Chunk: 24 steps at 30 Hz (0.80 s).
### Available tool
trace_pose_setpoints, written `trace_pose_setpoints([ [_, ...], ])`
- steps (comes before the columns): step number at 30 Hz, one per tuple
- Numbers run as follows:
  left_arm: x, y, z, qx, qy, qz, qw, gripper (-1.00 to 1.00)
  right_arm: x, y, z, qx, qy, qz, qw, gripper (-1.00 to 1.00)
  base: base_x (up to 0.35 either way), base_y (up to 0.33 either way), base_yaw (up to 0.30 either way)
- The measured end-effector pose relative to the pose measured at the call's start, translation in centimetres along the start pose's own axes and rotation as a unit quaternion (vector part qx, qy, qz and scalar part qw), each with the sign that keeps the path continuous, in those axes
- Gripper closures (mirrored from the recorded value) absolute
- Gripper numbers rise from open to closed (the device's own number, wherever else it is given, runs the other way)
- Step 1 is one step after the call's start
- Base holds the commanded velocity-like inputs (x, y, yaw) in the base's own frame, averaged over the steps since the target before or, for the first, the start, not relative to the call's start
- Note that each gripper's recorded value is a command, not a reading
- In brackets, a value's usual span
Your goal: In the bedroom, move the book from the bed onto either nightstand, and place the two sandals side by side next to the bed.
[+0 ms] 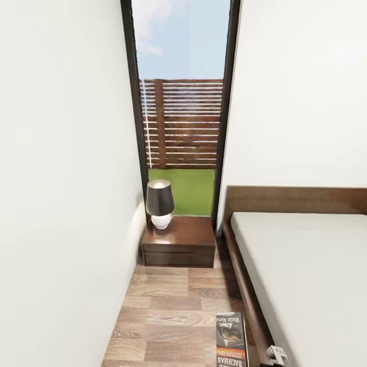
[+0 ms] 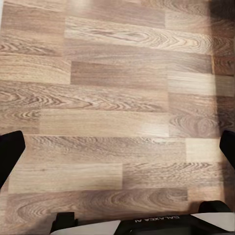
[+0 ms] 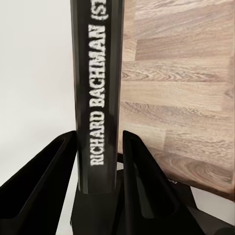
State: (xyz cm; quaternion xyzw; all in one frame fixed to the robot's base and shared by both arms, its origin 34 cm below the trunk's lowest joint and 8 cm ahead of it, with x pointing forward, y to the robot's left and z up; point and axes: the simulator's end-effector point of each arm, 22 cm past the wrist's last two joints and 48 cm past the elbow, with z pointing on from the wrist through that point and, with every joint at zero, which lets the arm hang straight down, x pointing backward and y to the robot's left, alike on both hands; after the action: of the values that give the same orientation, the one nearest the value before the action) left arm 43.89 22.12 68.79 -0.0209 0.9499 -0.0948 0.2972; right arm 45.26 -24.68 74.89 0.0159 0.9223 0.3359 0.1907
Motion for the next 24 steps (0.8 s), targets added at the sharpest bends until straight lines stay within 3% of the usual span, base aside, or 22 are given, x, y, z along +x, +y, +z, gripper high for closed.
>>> trace_pose_setpoints([
  [24, 0.00, 0.00, 0.00, 0.000, 0.000, 0.000, 1.0000, -1.00, 0.00, -0.01, 0.00, 0.000, 0.000, 0.000, 1.0000, 1.00, 0.326, 0.000, 0.000],
])
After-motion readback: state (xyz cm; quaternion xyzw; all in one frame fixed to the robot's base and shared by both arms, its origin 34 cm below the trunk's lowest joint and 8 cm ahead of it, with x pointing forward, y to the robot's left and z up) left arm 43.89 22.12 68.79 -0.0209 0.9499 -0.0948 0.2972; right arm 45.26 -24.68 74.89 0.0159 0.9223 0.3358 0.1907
